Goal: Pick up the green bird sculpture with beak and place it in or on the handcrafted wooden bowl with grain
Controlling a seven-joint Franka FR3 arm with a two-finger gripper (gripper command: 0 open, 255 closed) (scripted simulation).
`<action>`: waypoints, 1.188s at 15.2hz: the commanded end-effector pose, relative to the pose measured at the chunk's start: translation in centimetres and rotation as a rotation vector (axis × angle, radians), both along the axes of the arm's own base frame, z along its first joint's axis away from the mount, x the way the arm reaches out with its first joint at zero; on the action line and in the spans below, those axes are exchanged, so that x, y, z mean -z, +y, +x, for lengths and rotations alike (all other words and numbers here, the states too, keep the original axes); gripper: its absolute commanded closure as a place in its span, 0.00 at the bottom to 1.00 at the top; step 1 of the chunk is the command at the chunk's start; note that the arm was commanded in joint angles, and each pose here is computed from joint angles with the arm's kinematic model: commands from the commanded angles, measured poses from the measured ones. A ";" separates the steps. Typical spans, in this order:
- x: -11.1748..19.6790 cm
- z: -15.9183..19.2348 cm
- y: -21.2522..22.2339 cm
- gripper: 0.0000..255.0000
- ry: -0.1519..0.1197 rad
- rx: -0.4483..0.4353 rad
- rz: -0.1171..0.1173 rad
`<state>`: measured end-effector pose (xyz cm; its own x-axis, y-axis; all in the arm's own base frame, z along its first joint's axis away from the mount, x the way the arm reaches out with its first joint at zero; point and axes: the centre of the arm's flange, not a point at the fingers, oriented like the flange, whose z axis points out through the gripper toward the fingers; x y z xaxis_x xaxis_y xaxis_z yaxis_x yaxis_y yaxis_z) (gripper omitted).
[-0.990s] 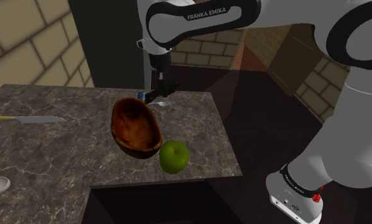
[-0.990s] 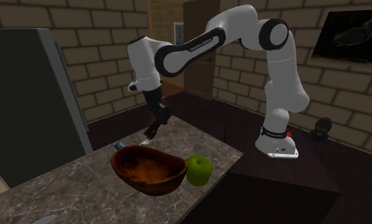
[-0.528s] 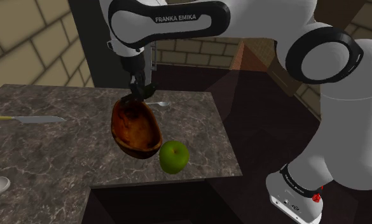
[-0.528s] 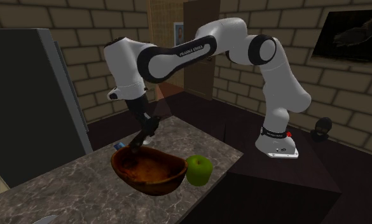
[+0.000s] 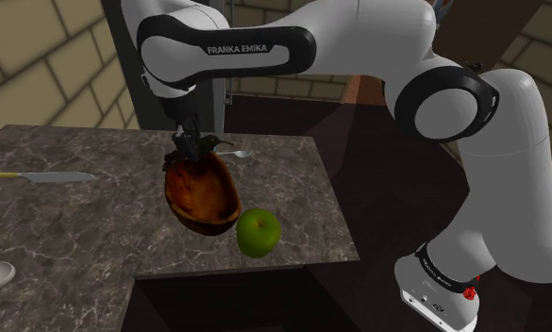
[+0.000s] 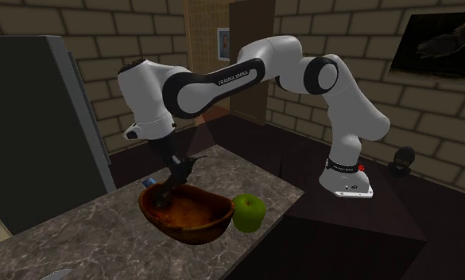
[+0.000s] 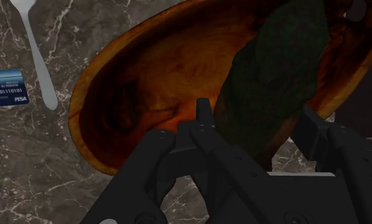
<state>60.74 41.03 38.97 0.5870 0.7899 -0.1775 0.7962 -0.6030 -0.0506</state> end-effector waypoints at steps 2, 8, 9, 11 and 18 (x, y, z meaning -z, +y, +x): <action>1.5 0.0 0.0 1.00 -0.001 0.000 0.000; 5.0 0.0 0.0 1.00 -0.001 0.000 0.000; 5.0 0.0 0.0 1.00 -0.001 0.000 0.000; 5.0 0.0 0.0 1.00 -0.001 0.000 0.000; 5.0 0.0 0.0 0.00 -0.001 0.000 0.000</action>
<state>60.74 40.99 33.98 0.5871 0.7899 -0.1769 0.7961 -0.6030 -0.0504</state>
